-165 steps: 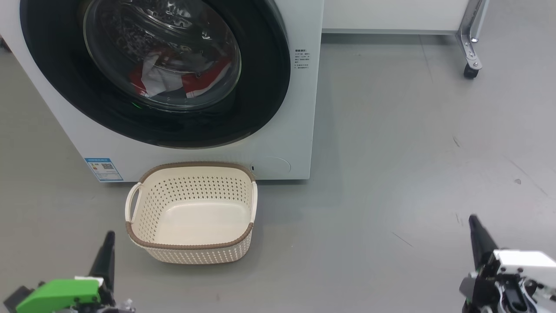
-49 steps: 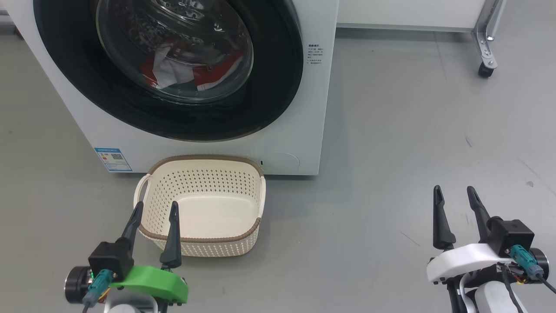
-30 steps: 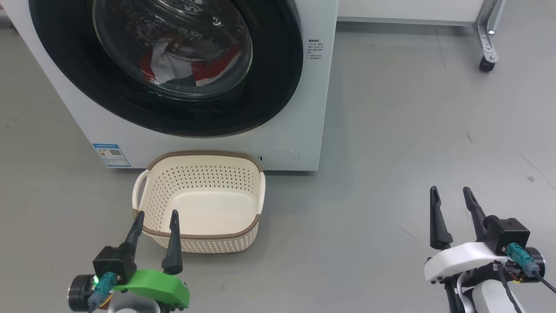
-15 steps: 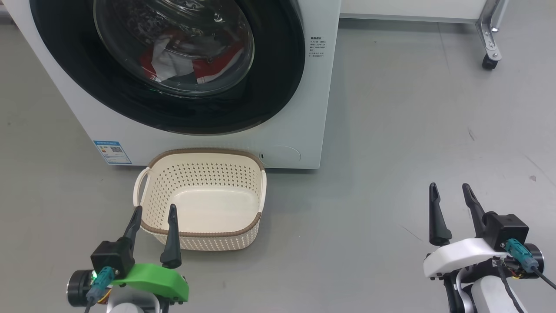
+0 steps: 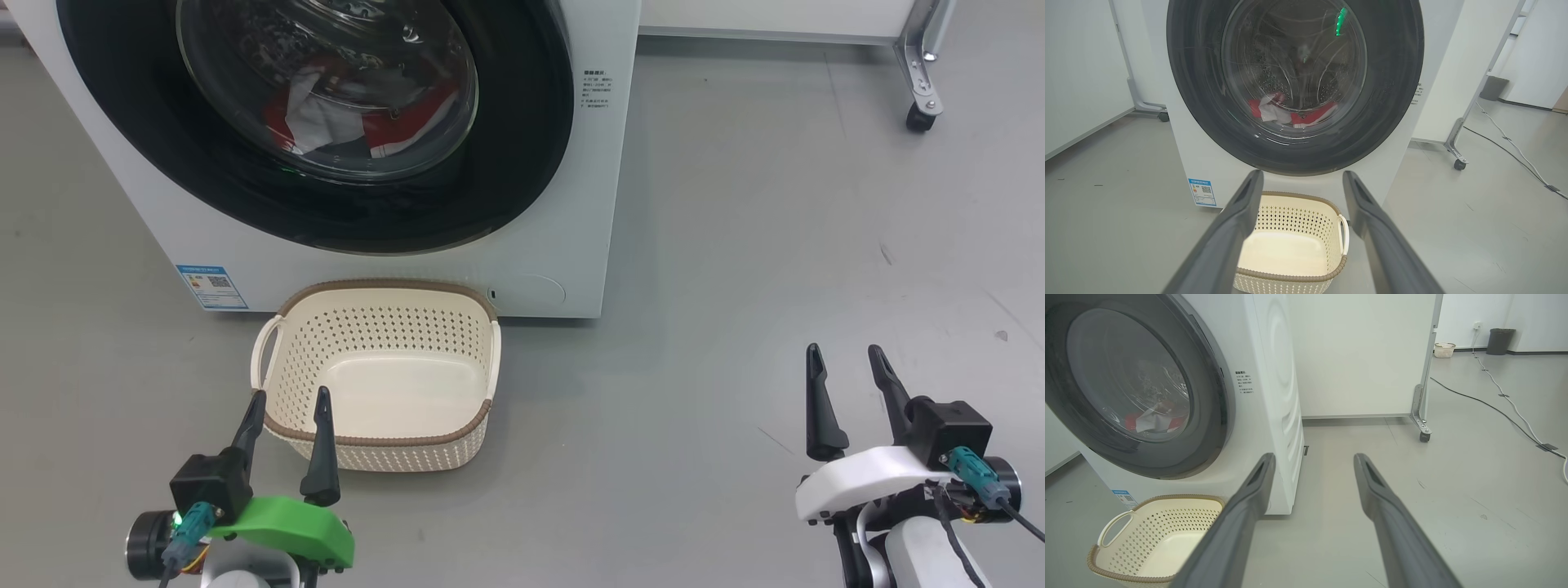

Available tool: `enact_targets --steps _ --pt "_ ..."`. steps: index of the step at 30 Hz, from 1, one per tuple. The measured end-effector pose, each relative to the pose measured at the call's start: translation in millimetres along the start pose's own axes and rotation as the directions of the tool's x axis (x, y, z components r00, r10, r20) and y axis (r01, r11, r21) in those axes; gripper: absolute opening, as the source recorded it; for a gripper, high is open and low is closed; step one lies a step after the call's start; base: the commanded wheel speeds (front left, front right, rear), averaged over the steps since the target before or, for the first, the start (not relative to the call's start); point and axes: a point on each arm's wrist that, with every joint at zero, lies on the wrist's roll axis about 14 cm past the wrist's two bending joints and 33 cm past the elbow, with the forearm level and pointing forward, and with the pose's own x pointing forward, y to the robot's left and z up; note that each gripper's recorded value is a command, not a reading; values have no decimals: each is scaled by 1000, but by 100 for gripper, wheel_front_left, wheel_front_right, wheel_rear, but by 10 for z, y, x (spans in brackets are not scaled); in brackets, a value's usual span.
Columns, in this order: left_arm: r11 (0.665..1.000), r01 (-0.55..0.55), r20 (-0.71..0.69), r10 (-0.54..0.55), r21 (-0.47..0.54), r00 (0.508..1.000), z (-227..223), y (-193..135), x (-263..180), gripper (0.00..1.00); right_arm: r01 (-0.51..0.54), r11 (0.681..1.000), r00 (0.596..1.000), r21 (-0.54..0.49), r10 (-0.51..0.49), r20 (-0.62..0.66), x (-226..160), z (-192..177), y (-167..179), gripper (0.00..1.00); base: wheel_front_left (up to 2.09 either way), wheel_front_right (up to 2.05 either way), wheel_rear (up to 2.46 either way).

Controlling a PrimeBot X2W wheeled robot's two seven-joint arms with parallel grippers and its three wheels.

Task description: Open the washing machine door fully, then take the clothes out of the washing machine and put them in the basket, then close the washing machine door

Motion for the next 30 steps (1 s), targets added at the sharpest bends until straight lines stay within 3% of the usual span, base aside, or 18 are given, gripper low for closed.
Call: enact_targets --steps 18,19,21,30 --pt "1000 4 1 -4 -6 1000 4 -15 37 100 -9 1000 1000 -10 9 25 101 88 -10 98 0 0 0" --pt "1000 6 3 -6 -6 1000 10 -21 49 100 -14 1000 999 -15 14 29 117 100 -9 62 0 0 0" --pt "1000 9 12 -9 -9 1000 42 -32 82 100 -25 999 999 -25 26 36 160 130 -12 0 0 0 0" --pt "999 16 19 -15 -27 1000 54 -49 240 100 -118 993 991 23 117 64 515 275 153 0 0 0 0"
